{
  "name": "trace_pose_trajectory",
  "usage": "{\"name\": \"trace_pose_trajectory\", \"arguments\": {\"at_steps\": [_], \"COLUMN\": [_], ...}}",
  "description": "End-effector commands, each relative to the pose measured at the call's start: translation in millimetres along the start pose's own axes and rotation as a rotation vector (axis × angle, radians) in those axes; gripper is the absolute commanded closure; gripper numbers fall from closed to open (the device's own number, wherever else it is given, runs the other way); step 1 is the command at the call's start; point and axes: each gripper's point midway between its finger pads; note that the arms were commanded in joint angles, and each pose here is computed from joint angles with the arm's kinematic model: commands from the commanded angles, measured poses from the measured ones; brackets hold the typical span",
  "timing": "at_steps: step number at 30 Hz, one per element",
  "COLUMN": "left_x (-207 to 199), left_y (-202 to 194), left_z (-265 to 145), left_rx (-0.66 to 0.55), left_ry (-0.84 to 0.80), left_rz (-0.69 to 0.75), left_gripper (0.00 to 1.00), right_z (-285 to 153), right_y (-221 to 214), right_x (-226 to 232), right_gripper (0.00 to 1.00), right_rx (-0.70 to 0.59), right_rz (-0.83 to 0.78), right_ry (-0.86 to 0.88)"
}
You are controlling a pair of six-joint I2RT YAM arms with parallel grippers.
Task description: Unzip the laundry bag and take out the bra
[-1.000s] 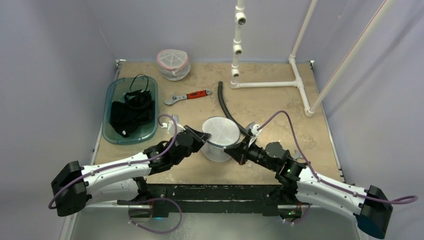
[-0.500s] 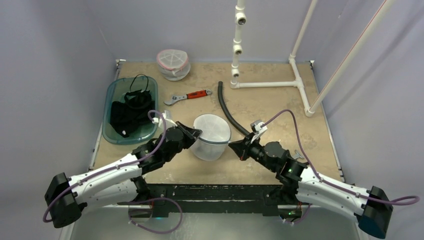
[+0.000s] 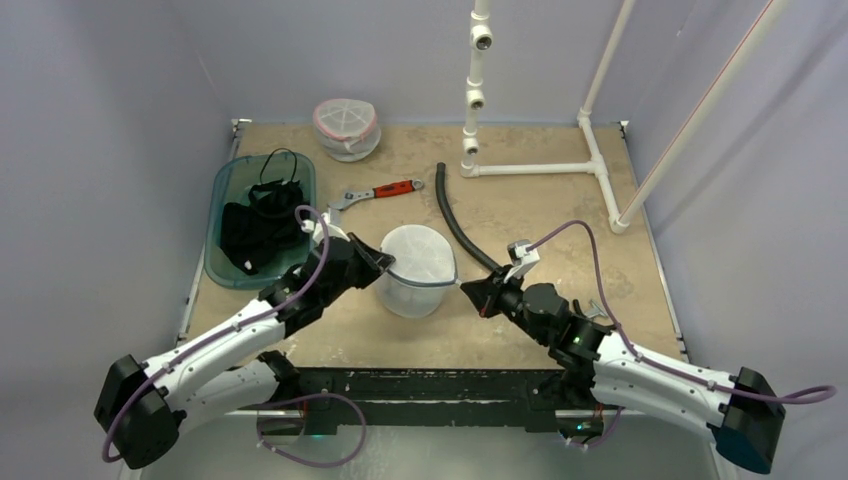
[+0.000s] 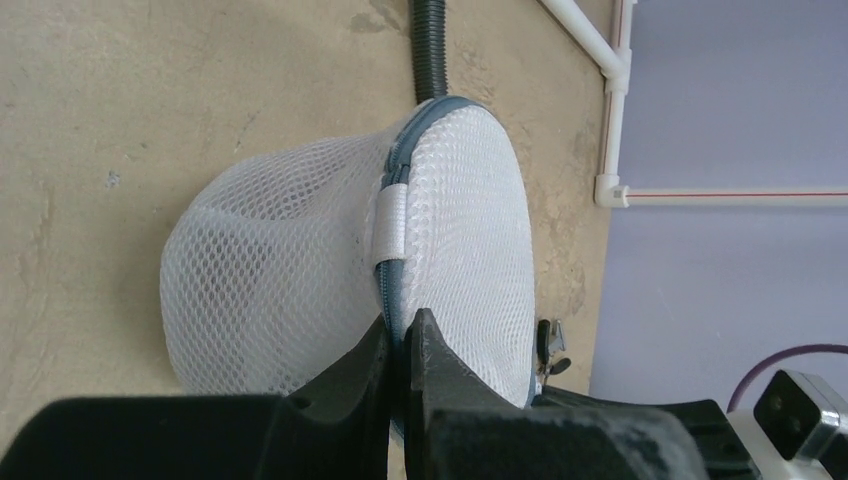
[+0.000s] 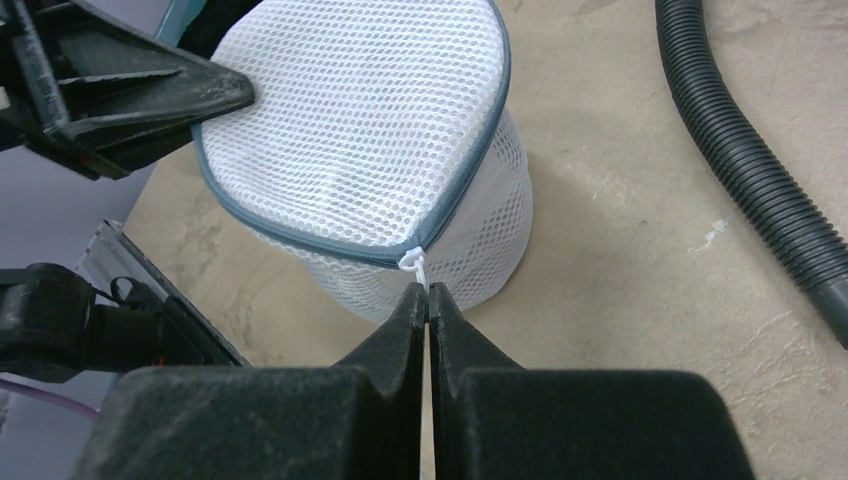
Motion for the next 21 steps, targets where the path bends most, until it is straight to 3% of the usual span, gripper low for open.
{"name": "trace_pose_trajectory", "arguments": {"at_steps": [1, 9, 10, 13, 15, 18, 21], "left_x": [-6.2, -7.9, -7.6, -10.8, -13.3, -10.5, -13.3], "left_y": [36.5, 35.7, 34.6, 31.4, 29.5, 28.8, 26.0], "left_z": [12.8, 33.6, 32.1, 23.1, 15.5, 1.8, -12.5], "left_rx": [-0.063, 0.007, 0.010, 0.026, 0.041, 0.058, 0.070], "left_ry": [0.005, -0.014, -0.020, -0.053, -0.064, -0.042, -0.067], "left_rz": [0.069, 0.115, 0.114, 0.117, 0.117, 0.113, 0.070], "left_gripper": [1.00, 1.00, 0.96, 0.60, 0.44, 0.33, 0.30], "right_z": [1.4, 2.9, 3.1, 4.6, 6.0, 8.4, 9.8], "right_y": [-2.7, -3.6, -3.2, -2.5, -2.3, -3.1, -3.9], "right_x": [-15.5, -9.0, -8.1, -5.5, -3.7, -2.6, -1.1], "right_gripper": [1.00, 1.00, 1.00, 1.00, 1.00, 1.00, 1.00], "right_rx": [-0.025, -0.015, -0.015, -0.016, -0.017, -0.021, -0.027], "right_rz": [-0.046, -0.073, -0.076, -0.086, -0.089, -0.084, -0.072], "right_ry": [-0.042, -0.006, -0.002, 0.009, 0.018, 0.025, 0.035]}}
Point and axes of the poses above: each gripper's point midway between its finger pads, its own z axis out along the fingers, its own x axis along the line the jaws close on, y = z × x, and after that the axes turned 2 degrees about -z, right-handed
